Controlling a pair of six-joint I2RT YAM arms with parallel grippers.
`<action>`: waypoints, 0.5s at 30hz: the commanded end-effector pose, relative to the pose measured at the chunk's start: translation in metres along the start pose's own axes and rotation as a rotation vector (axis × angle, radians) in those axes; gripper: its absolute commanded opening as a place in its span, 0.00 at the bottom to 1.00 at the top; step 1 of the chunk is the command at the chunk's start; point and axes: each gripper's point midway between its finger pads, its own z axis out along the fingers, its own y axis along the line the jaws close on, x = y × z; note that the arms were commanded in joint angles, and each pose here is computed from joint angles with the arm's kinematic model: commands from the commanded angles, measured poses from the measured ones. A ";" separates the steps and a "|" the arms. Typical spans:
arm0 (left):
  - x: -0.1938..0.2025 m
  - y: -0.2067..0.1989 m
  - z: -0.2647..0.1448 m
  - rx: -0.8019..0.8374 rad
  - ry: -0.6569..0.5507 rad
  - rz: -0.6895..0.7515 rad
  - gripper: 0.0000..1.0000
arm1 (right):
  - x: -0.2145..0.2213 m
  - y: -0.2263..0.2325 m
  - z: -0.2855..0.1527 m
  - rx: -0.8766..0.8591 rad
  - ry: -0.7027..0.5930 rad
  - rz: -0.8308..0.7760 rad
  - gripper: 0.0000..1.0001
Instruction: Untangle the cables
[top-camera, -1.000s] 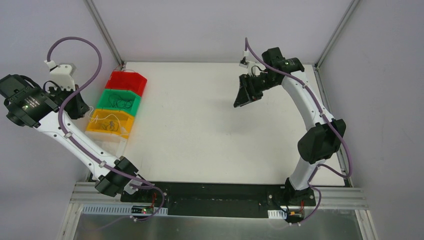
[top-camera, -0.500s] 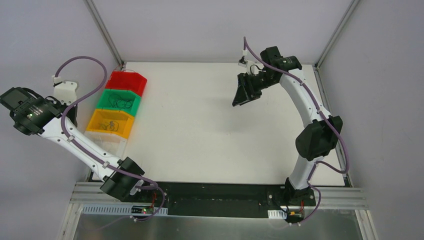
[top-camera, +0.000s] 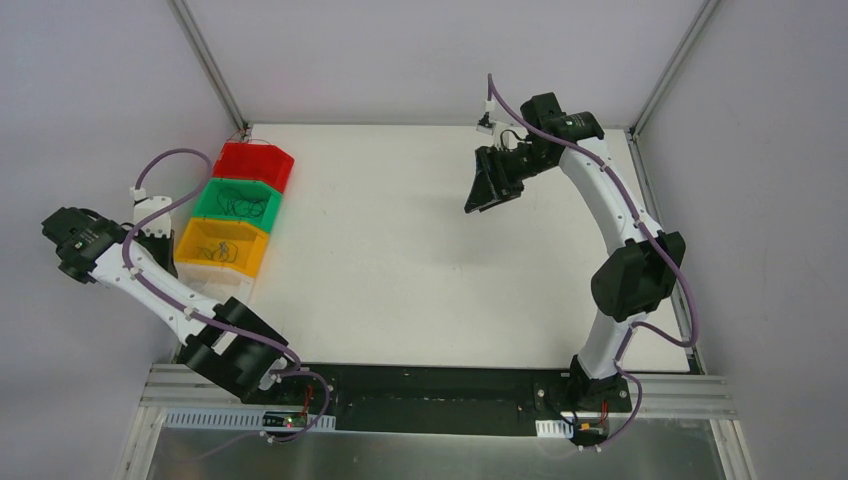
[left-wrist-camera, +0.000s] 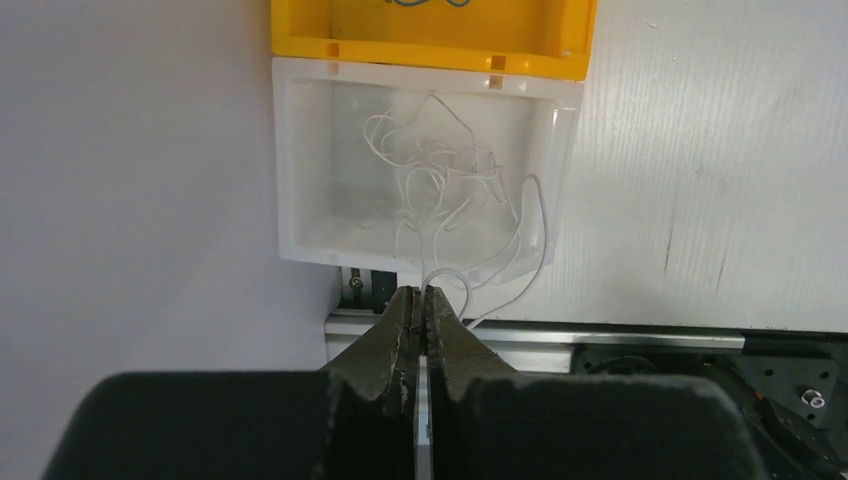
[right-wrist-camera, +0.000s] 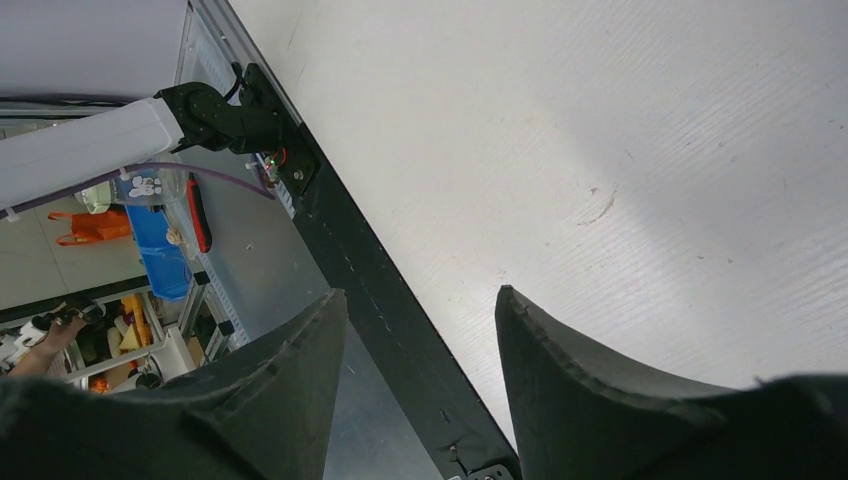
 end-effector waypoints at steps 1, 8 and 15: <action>0.000 0.007 0.025 0.009 -0.041 -0.015 0.00 | 0.003 0.015 -0.009 0.001 -0.009 -0.003 0.59; 0.030 -0.004 0.071 0.063 -0.008 -0.022 0.00 | 0.012 0.014 -0.013 0.036 0.006 0.003 0.60; 0.039 0.006 0.120 0.077 0.036 -0.119 0.00 | 0.013 0.014 -0.012 0.049 0.018 0.012 0.60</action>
